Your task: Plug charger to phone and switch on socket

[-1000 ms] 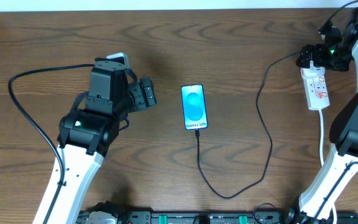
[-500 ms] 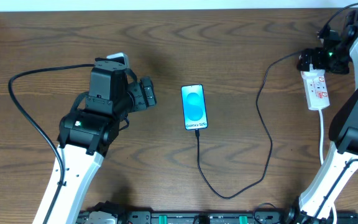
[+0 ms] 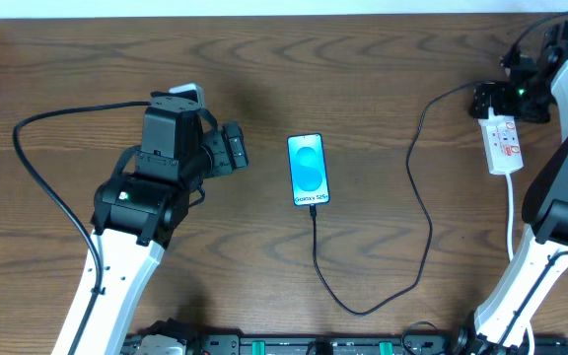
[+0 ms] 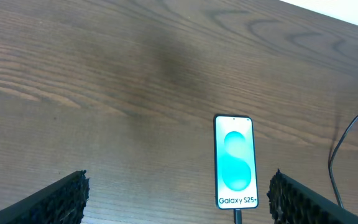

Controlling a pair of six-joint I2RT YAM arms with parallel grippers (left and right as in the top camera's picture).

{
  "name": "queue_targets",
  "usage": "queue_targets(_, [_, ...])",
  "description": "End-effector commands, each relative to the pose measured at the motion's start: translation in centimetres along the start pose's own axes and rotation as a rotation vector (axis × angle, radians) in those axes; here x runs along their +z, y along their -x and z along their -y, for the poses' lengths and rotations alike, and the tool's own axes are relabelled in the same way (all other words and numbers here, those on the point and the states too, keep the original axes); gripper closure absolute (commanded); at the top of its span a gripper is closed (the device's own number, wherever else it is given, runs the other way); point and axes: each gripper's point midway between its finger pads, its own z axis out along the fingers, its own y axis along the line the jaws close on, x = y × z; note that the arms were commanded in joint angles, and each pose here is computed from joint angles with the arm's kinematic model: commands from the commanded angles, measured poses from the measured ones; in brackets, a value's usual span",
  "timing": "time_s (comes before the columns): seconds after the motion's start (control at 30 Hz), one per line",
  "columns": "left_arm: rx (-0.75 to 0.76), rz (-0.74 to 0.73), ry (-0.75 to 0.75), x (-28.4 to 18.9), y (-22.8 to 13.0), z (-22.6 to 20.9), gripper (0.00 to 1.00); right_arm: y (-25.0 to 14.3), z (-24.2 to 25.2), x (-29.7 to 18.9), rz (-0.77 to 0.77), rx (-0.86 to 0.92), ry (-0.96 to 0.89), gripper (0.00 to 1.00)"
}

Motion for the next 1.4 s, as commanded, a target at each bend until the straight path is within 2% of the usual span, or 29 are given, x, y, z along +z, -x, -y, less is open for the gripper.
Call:
queue_targets(0.0, [0.02,0.007,0.01,0.0,0.3,-0.1,0.08,-1.1,-0.1,1.5,-0.04,0.0,0.025,0.01])
queue_targets(0.3, [0.02,0.007,0.01,0.0,0.3,-0.1,0.08,-1.2,-0.9,2.5,-0.022,0.0,0.077,0.01])
queue_targets(0.57, [0.02,0.007,0.01,0.0,0.3,-0.1,0.08,-2.4,-3.7,3.7,-0.029,0.017,0.246,0.01])
queue_targets(0.9, [0.02,0.007,0.01,0.0,0.3,-0.1,0.08,-3.5,-4.2,3.5,-0.075,0.032,0.264,0.01])
queue_targets(1.37, [0.02,0.007,0.01,0.0,0.3,-0.1,0.08,-3.4,-5.5,3.1,-0.063,0.029,0.342,0.01])
